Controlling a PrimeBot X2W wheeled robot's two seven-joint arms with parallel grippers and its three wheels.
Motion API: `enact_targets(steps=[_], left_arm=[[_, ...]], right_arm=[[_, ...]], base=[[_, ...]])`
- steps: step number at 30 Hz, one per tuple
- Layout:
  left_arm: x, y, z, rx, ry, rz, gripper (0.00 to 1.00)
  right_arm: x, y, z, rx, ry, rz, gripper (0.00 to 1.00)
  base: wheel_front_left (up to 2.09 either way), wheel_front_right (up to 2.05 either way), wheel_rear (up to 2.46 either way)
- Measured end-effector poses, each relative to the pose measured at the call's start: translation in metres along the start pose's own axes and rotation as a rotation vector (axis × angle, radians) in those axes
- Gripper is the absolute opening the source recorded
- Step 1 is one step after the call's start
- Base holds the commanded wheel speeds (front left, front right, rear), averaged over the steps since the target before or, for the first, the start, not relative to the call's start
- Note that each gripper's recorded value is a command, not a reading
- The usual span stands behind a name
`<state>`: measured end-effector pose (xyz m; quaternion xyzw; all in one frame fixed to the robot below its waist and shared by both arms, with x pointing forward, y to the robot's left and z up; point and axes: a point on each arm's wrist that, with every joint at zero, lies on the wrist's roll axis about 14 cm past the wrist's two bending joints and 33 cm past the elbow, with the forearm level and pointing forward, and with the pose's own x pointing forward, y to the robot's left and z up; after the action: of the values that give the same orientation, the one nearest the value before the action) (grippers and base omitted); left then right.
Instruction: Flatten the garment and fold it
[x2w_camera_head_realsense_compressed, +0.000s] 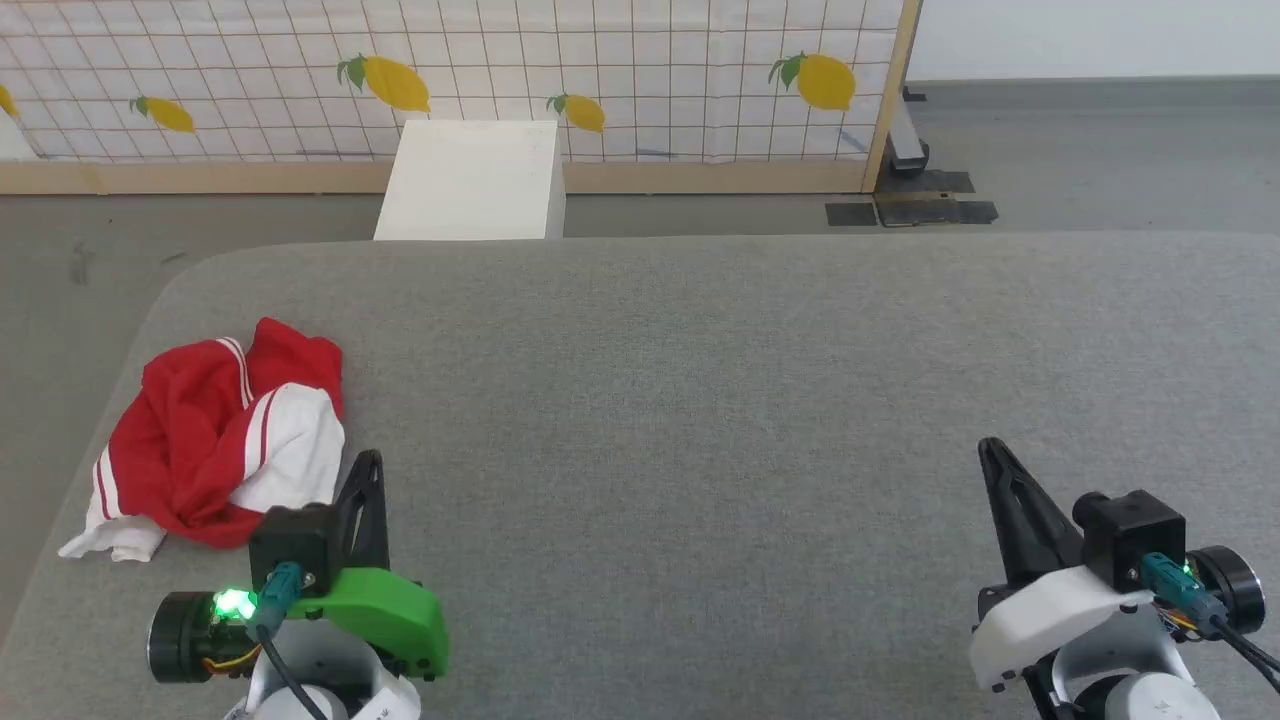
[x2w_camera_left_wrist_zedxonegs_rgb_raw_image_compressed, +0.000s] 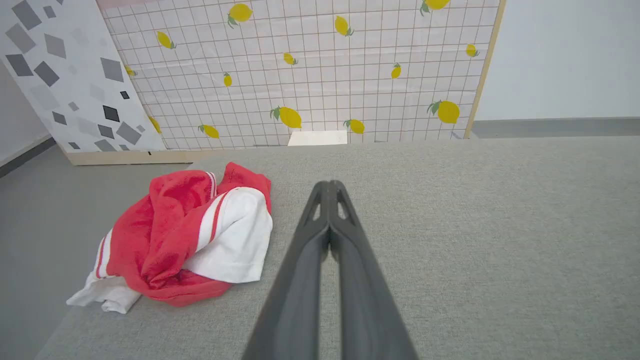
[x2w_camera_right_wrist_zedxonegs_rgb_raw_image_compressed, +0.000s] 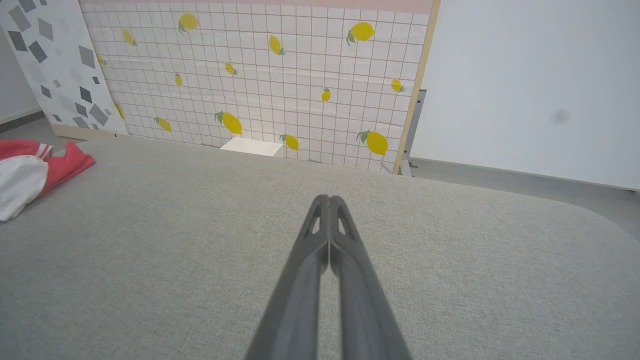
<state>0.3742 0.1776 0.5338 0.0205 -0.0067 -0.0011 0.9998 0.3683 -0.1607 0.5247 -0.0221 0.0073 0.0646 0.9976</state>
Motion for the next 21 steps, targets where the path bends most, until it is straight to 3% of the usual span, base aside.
enact_targets(steps=[21], left_arm=[[0.0, 0.0, 0.0, 0.0, 0.0, 0.0, 0.0]], right_arm=[[0.0, 0.0, 0.0, 0.0, 0.0, 0.0, 0.0]], base=[[0.0, 0.0, 0.0]])
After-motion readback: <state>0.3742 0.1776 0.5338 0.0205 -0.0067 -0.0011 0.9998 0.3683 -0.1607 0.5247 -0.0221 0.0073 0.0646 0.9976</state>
